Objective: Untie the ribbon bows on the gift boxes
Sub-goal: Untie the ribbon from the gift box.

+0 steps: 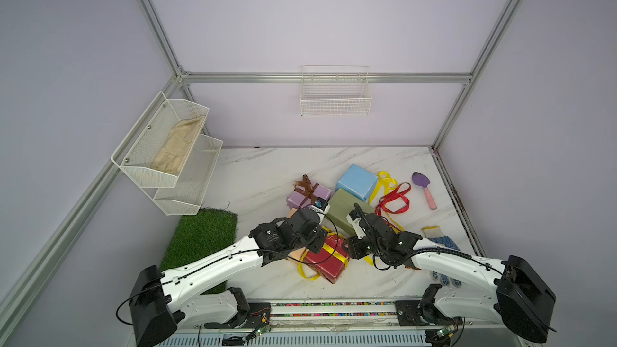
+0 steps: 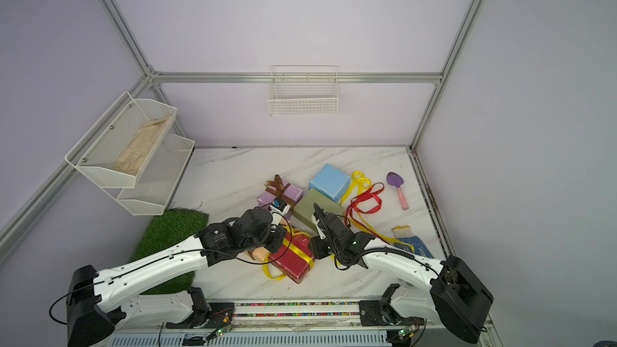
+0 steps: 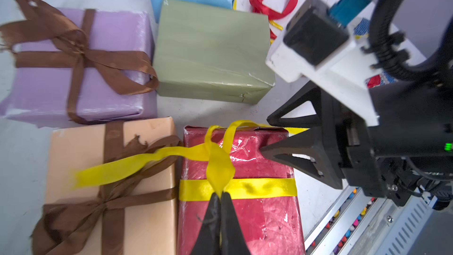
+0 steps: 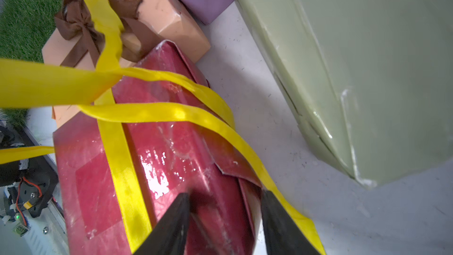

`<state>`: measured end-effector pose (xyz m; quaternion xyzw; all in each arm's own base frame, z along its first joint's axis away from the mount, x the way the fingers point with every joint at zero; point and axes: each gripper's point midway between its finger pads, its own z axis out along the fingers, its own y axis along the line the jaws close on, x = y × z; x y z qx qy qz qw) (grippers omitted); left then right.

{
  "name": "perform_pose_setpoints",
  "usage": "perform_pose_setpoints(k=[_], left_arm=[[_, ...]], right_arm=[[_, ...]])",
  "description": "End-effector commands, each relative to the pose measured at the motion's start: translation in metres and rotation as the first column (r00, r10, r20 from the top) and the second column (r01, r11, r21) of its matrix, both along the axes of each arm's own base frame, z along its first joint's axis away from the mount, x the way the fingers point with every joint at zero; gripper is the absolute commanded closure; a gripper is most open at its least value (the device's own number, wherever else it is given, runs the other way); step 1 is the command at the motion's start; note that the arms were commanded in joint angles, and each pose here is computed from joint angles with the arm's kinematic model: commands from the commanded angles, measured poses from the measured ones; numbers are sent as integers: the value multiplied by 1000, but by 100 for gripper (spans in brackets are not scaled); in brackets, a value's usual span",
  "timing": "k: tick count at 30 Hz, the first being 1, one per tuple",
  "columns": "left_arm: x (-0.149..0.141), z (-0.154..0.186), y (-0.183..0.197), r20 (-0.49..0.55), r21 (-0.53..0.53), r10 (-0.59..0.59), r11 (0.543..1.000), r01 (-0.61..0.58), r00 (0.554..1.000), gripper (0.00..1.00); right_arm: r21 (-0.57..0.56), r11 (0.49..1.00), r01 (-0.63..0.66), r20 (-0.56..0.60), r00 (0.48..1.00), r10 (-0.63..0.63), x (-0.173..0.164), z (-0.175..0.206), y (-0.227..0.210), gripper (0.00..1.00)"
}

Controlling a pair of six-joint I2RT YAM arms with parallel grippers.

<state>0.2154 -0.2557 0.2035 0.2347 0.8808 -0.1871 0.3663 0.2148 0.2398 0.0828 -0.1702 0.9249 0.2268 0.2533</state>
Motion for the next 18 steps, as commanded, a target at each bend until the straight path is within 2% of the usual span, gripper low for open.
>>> perform_pose_setpoints(k=[1, 8, 12, 15, 18], left_arm=[[4, 26, 30, 96, -52, 109, 993, -105, 989, 100], [-18, 31, 85, 129, -171, 242, 961, -218, 962, 100], [-25, 26, 125, 113, -211, 384, 910, -356, 916, 100], [-28, 24, 141, 107, -237, 438, 883, -405, 892, 100], [-28, 18, 153, 104, -219, 493, 859, -464, 864, 100]], right_arm=[[-42, 999, 0, -22, 1000, -1, -4, -15, -8, 49], [-48, 999, -2, -23, 1000, 1, -4, -16, -7, 49], [-49, 999, -5, -25, 1000, 4, -3, -16, -6, 49], [-51, 999, -6, -26, 1000, 5, -2, -17, -5, 49], [-52, 999, -10, -30, 1000, 8, -1, -17, -4, 49]])
